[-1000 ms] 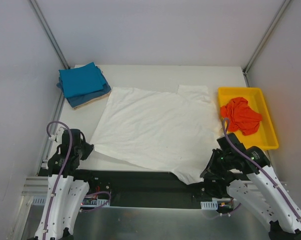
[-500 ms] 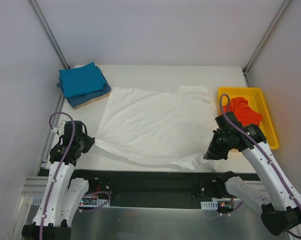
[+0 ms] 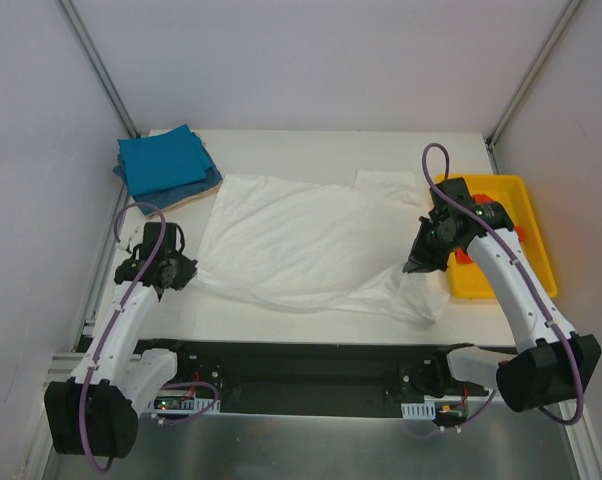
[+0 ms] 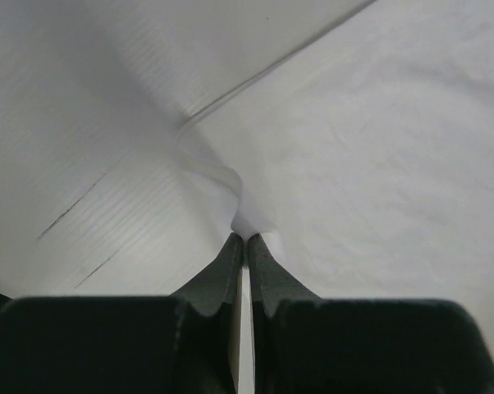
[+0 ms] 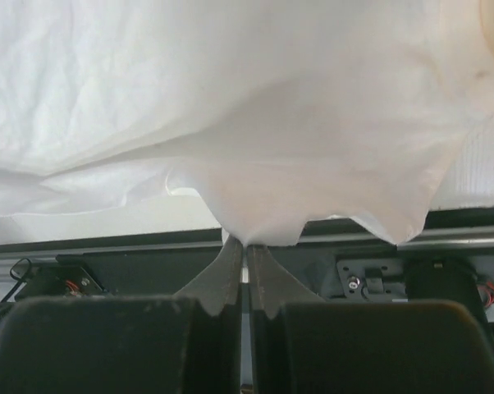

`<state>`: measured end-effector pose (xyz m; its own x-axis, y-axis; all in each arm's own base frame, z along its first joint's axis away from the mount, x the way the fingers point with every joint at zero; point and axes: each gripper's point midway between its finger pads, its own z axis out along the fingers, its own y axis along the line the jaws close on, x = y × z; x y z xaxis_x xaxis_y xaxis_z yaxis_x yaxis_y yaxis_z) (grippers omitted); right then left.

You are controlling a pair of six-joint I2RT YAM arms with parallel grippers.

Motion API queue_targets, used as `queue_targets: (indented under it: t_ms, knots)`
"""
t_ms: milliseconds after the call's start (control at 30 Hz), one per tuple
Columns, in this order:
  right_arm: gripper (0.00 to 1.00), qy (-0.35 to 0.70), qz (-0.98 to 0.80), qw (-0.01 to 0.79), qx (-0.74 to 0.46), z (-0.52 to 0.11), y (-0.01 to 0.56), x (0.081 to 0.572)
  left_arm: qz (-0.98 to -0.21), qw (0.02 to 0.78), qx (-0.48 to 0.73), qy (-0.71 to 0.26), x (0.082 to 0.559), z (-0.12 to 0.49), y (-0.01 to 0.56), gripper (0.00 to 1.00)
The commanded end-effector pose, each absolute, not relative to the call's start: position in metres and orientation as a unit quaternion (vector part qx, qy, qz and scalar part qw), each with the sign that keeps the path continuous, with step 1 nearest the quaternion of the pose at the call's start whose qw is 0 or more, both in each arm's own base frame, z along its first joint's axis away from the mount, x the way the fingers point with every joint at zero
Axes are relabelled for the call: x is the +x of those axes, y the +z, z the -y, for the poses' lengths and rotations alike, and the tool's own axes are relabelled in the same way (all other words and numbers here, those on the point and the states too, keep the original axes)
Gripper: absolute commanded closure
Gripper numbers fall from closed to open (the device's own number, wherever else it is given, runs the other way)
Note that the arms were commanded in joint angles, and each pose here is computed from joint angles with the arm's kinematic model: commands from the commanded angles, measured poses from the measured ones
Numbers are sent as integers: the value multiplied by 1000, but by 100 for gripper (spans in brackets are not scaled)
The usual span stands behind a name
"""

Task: Fold and stack the t-shirts
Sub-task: Fold the flattened tshirt in 1/3 of the way

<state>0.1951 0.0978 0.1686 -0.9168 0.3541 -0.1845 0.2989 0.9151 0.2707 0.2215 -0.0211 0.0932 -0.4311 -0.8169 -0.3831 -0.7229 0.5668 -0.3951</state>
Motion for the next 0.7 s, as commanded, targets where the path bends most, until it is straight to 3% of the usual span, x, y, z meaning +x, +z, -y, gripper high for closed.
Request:
queue_targets:
  t_ms: [0,333,667]
  knots:
    - [99,112,-966,173,154,-90,185,238,-832,289,-465,-94,248,22,102,100]
    - [97,105,-965,196,140,-85,178,297,-832,275,-478,-62,280,15,95,100]
    - [98,65,-968,179,161,-63,157,317,-824,306,-475,-44,303,5,106,100]
